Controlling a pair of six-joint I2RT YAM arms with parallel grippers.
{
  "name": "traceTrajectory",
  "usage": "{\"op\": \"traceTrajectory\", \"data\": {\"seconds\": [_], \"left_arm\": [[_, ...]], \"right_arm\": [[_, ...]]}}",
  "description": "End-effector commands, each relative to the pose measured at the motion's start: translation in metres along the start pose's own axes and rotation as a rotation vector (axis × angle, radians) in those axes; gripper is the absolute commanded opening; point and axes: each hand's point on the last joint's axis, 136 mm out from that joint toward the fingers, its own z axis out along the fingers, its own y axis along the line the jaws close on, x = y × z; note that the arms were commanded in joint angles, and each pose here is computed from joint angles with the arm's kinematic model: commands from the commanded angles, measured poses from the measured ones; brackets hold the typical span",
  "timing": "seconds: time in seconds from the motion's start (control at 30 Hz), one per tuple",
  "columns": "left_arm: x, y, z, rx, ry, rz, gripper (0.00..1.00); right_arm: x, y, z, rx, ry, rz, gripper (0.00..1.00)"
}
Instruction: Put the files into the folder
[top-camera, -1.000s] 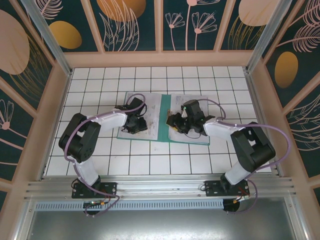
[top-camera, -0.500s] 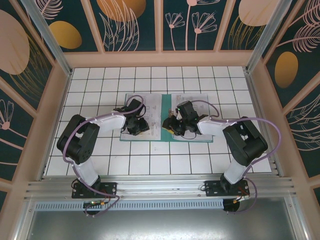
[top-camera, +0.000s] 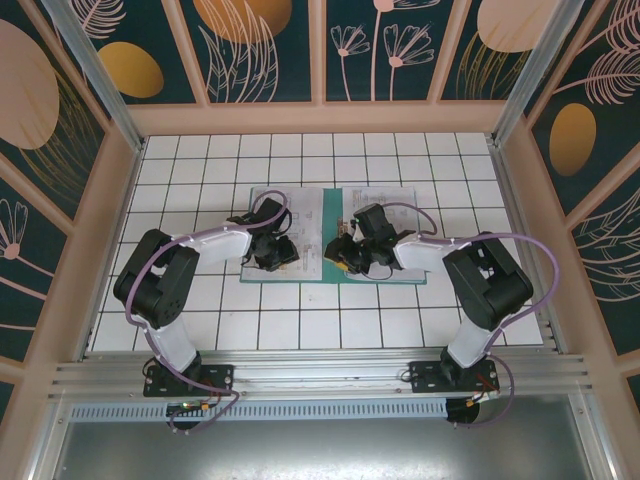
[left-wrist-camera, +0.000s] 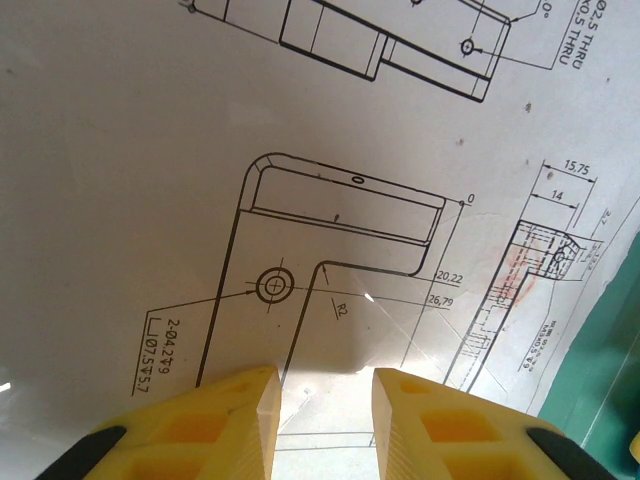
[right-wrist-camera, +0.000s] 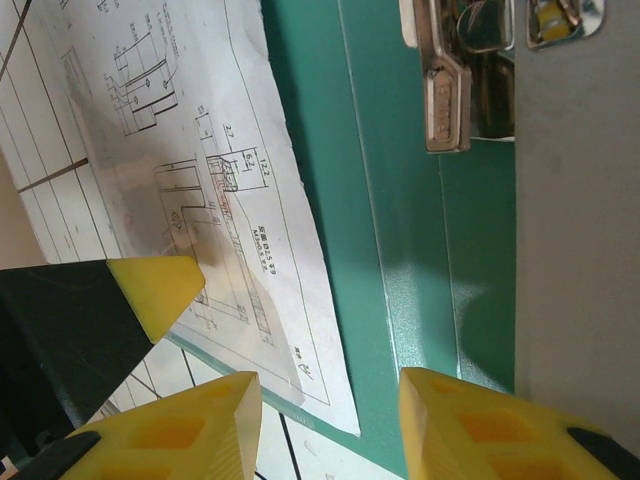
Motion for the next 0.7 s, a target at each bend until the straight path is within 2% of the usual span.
{"op": "traceTrajectory", "data": {"seconds": [0.0,0.4,0.53,0.67], "left_arm": [[0.012,0.005,0.002,-0.006,0.036,-0.017,0.32],[0.01,-0.006,-0.008,0.039,0.022,-0.037,0.34],[-0.004,-0.016,-0.032,0.045,-0.041,-0.03,0.47],[-0.022,-0.007,-0.052,0.04,-0.088,-0.054,0.58]], "right_arm": [[0.011,-0.011,0.009,0.017,0.041,-0.003,0.42],[0.015,-0.031,0.016,0.107,0.074,0.028,0.42],[0.017,-0.042,0.017,0.163,0.086,0.035,0.42],[0.02,-0.045,0.019,0.17,0.096,0.044,0.42]]}}
